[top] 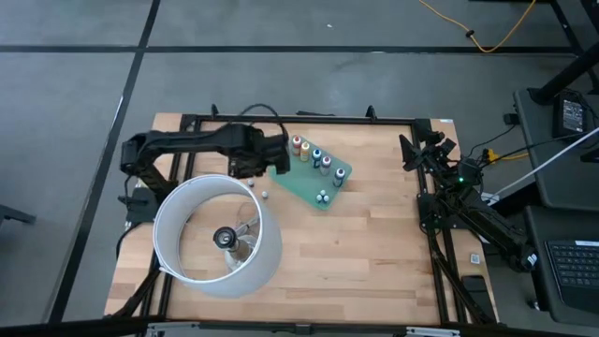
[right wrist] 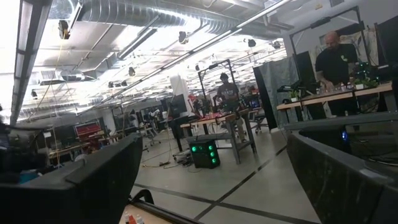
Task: Pick & Place food coloring
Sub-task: Put the small black food coloring bottle into the green bin
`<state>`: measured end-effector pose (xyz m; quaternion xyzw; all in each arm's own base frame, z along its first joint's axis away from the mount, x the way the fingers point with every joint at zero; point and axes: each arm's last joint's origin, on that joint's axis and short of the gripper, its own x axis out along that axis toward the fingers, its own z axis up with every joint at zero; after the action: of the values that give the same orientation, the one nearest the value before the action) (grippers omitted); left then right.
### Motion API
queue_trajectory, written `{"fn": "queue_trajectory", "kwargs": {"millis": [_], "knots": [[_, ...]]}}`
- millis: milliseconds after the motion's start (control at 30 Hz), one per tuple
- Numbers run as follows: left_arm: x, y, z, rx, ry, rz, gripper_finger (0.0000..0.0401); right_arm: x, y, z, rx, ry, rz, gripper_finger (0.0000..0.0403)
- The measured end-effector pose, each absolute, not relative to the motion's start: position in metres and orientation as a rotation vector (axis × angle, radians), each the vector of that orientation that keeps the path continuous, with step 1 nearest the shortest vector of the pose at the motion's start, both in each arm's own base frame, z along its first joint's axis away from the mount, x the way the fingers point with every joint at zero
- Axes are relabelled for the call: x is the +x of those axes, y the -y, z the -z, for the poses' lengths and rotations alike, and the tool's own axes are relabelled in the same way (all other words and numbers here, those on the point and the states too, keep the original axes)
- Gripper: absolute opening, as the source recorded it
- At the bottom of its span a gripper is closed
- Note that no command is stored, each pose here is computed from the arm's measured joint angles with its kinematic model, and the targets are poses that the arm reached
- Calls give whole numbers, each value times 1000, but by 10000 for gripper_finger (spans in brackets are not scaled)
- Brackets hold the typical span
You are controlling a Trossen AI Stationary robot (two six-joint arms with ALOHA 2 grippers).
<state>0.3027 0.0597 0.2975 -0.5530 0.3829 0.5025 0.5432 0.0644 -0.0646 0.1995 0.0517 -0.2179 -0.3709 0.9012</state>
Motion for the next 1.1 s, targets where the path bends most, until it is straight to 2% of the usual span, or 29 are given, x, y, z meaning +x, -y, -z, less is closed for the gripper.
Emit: {"fn": "queue_trajectory", "kwargs": {"millis": [400,600,1100], "knots": [[325,-43,-256,-1238,-1070,-1303,400,64,65,-200,107,451,767,399],[337,-43,-228,-1196,-1204,-1298,400,64,65,-200,107,451,767,399],[333,-45,-192,-1199,-1185,-1316,400,64,65,-200,107,451,767,399]]}}
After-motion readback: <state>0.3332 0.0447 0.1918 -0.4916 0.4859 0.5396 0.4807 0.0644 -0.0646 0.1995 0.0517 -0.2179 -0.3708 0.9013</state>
